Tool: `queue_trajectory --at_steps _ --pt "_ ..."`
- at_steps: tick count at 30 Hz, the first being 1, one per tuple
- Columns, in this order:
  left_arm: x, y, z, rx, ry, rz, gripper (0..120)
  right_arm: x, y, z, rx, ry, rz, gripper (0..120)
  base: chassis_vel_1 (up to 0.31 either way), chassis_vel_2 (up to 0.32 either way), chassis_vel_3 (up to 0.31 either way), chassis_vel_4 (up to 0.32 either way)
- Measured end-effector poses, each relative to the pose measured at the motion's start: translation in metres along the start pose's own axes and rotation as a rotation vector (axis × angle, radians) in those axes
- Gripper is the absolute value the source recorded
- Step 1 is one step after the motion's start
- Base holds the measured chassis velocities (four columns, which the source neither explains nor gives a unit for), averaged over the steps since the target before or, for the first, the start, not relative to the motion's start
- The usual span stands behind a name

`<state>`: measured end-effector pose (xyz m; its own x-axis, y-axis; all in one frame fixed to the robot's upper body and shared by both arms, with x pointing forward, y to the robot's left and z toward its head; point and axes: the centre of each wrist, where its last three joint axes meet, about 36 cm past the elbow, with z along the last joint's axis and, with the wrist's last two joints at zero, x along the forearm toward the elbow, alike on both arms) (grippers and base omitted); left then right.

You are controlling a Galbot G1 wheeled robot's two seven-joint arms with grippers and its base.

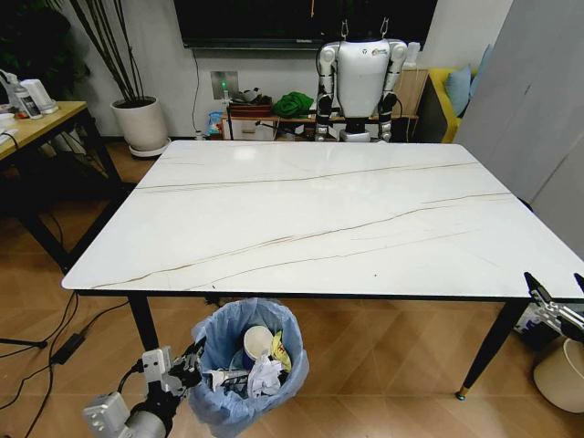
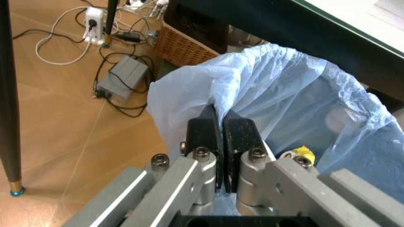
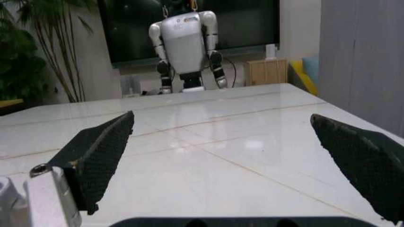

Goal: Pick up the trash bin and place the trash from the table into it.

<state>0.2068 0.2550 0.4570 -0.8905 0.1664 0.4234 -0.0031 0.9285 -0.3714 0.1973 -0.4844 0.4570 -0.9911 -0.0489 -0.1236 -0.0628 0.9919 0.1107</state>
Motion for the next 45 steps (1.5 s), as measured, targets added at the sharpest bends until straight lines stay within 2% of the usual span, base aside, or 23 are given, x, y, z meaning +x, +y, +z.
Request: queue_trajectory --at_steps 45 --pt "-0.0065 0.0041 0.0026 -0.002 0.016 -0.004 0 -0.0008 -0.0020 0.0103 -0.008 0.004 0.003 100 0.000 0.000 0.000 0.000"
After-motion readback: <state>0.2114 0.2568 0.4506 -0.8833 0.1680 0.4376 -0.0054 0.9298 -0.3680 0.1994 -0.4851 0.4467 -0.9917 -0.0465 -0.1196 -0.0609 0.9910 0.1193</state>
